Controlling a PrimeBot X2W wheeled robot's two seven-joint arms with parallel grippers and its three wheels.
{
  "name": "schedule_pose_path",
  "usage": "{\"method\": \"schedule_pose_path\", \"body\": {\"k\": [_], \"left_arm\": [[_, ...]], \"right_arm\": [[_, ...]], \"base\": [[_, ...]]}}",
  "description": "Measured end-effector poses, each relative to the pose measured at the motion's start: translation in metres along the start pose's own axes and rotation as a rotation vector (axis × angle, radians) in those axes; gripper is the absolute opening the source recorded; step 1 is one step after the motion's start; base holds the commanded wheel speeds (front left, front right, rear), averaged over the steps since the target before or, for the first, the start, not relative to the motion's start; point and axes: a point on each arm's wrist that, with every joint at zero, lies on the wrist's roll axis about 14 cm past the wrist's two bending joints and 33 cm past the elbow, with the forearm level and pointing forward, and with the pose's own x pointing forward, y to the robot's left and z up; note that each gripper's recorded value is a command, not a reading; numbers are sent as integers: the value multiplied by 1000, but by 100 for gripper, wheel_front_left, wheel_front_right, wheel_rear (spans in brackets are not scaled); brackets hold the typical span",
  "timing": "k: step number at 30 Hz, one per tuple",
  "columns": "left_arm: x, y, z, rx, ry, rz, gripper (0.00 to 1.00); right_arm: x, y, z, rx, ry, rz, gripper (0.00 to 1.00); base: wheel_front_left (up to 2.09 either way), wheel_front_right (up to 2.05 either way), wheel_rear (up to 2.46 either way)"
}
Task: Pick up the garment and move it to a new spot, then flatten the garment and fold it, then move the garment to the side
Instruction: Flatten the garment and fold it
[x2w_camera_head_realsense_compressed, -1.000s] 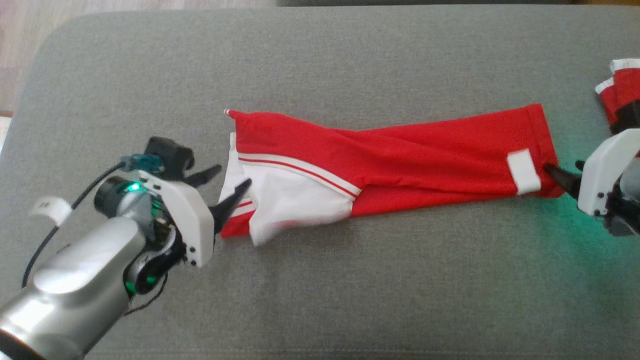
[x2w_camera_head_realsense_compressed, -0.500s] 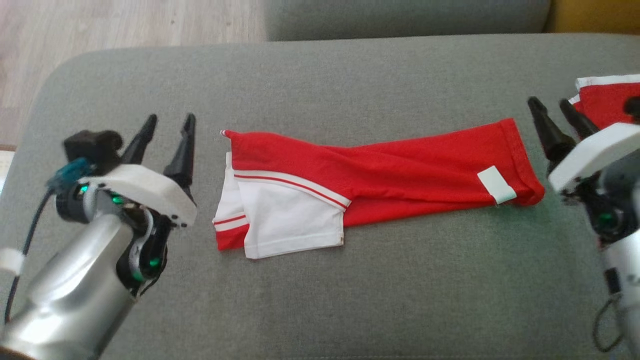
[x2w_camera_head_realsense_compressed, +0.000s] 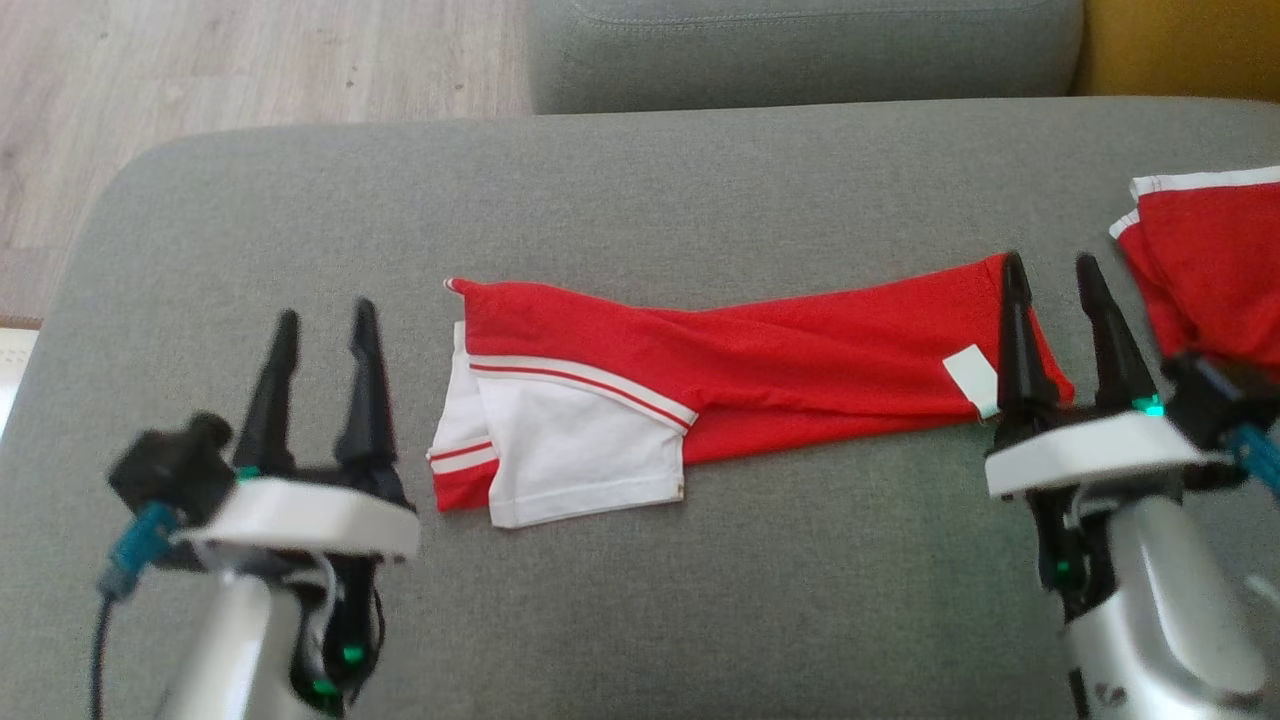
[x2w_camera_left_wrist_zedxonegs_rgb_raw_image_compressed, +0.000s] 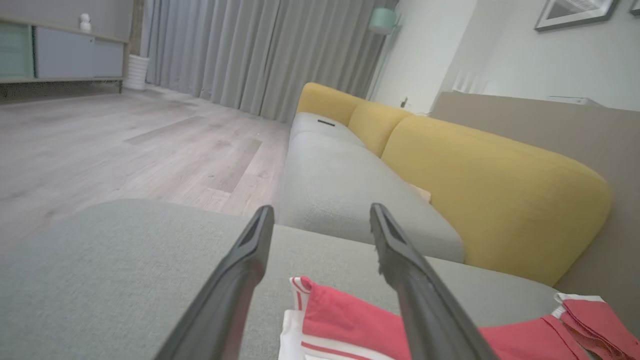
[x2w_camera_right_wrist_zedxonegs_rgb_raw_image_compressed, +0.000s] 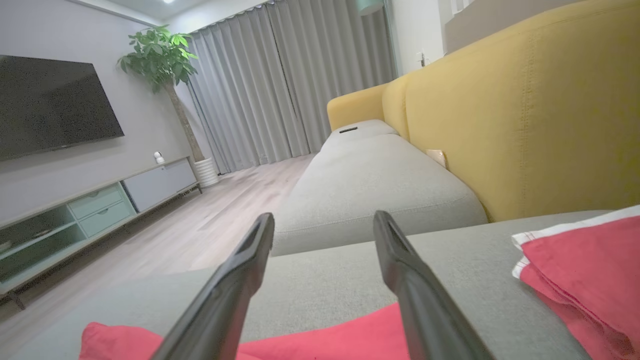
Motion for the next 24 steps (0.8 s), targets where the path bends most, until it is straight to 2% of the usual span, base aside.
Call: {"method": "schedule_pose_path", "body": {"k": [7, 11, 16, 20, 24], "left_arm": [[-26, -2, -22, 82, 51, -36, 100], [-26, 6, -24, 89, 52, -14, 100], [-27, 9, -34, 114, 85, -23, 100], [-20, 13, -37, 109, 91, -13, 100], [-15, 14, -42, 96, 104, -11, 100]], "right_arm": [[-15, -6, -17, -49, 20, -33, 100], [-14, 0, -28, -59, 51, -13, 100], [-12, -8, -43, -85, 94, -32, 100], [-9, -33, -64, -119, 164, -99, 100], [-1, -65, -82, -106, 243, -201, 100]], "base": [[0, 0, 0], [0, 0, 0], [0, 0, 0], [0, 0, 0], [0, 0, 0]]}}
